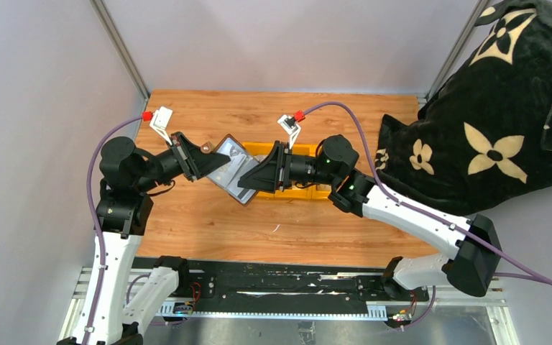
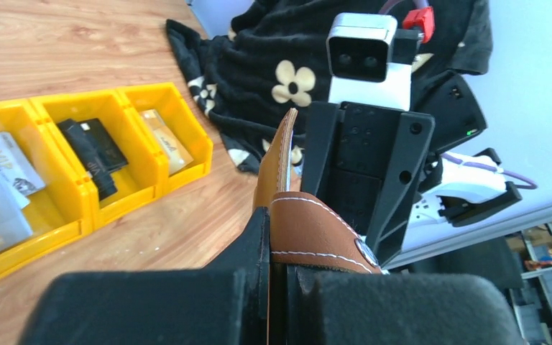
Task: Take the credit cards out of the card holder
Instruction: Remove the credit card from the card holder.
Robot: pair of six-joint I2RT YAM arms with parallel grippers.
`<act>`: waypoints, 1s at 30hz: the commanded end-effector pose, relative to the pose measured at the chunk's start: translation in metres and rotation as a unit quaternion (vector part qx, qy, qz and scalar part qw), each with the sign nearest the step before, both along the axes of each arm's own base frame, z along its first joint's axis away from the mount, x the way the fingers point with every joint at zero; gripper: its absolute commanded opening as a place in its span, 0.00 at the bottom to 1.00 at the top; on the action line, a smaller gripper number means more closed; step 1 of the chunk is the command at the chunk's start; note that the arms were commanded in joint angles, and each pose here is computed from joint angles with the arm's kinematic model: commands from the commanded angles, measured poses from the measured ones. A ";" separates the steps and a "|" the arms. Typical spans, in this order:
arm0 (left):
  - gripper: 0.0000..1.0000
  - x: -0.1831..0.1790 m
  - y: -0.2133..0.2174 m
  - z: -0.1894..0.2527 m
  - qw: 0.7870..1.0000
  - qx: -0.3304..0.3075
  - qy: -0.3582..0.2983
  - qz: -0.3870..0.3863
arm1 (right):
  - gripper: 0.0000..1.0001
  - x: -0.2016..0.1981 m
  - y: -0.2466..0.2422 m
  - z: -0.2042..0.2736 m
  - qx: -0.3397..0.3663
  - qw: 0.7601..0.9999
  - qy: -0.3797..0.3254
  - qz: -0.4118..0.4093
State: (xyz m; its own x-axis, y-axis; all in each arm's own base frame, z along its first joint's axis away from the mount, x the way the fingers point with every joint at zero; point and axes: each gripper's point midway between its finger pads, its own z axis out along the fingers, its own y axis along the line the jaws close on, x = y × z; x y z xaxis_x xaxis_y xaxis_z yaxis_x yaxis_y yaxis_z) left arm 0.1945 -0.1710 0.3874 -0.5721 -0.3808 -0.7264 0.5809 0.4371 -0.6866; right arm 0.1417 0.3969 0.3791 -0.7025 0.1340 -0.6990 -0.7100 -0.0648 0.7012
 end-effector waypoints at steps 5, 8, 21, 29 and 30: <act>0.00 -0.013 -0.006 0.025 0.998 -0.057 -0.002 -0.030 | 0.44 -0.002 0.012 0.012 0.051 0.998 0.022 0.026; 0.00 -0.017 -0.007 0.028 0.997 -0.064 0.000 -0.037 | 0.43 0.001 0.014 0.015 0.063 0.997 0.027 0.024; 0.01 -0.025 -0.007 0.028 0.996 -0.077 0.008 -0.049 | 0.14 -0.006 0.003 0.051 0.177 0.981 0.050 0.063; 0.19 -0.025 -0.007 0.037 0.994 -0.091 0.010 -0.054 | 0.00 -0.014 -0.009 0.044 0.170 0.983 0.036 0.054; 0.18 -0.024 -0.007 0.037 0.994 -0.092 0.010 -0.053 | 0.00 -0.013 -0.009 0.043 0.168 0.984 0.036 0.052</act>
State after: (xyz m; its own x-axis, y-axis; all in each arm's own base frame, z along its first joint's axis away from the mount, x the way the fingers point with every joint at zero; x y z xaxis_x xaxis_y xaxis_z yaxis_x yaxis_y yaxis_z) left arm 0.1738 -0.1784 0.4153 -0.6361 -0.4393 -0.6343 0.5817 0.2671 -0.7683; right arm 0.1376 0.4031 0.4029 -0.8083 0.2248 -0.5441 -0.5886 -0.3294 0.7383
